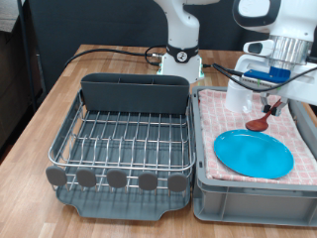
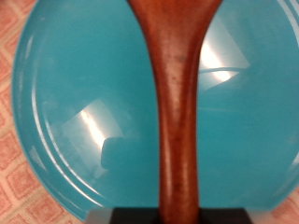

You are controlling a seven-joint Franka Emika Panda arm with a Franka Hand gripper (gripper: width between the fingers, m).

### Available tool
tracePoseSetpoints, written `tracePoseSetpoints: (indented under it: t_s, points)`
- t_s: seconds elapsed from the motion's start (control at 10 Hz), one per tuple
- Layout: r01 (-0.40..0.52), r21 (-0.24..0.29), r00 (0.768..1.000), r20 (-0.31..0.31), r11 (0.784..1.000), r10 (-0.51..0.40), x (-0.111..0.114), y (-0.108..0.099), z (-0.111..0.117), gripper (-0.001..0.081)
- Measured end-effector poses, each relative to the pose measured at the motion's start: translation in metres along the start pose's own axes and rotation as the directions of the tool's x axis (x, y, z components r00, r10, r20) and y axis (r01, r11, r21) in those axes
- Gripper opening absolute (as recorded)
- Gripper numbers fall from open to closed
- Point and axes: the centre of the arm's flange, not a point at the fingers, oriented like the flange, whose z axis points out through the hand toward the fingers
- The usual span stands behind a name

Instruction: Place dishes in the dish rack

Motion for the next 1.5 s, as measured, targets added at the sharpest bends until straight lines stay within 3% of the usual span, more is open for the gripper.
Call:
tracePoseSetpoints:
  t_s: [0.3,0.5,0.7,1.2,1.5]
  points:
    - [-0.144,-0.084,0.989,-0.050,0.986,0.140,0.023,0.012,-0.027,0.0085]
    - [-0.203,-0.097,0.979,-0.047,0.974,0.199,0.033,0.025,-0.044,0.0085]
    - [-0.238,-0.090,0.971,-0.057,0.967,0.234,0.036,0.025,-0.042,0.0085]
    - [-0.513,-0.073,0.854,-0.135,0.855,0.502,0.089,0.058,-0.048,0.0085]
    - [-0.625,-0.133,0.778,-0.190,0.769,0.599,0.124,0.084,-0.052,0.0085]
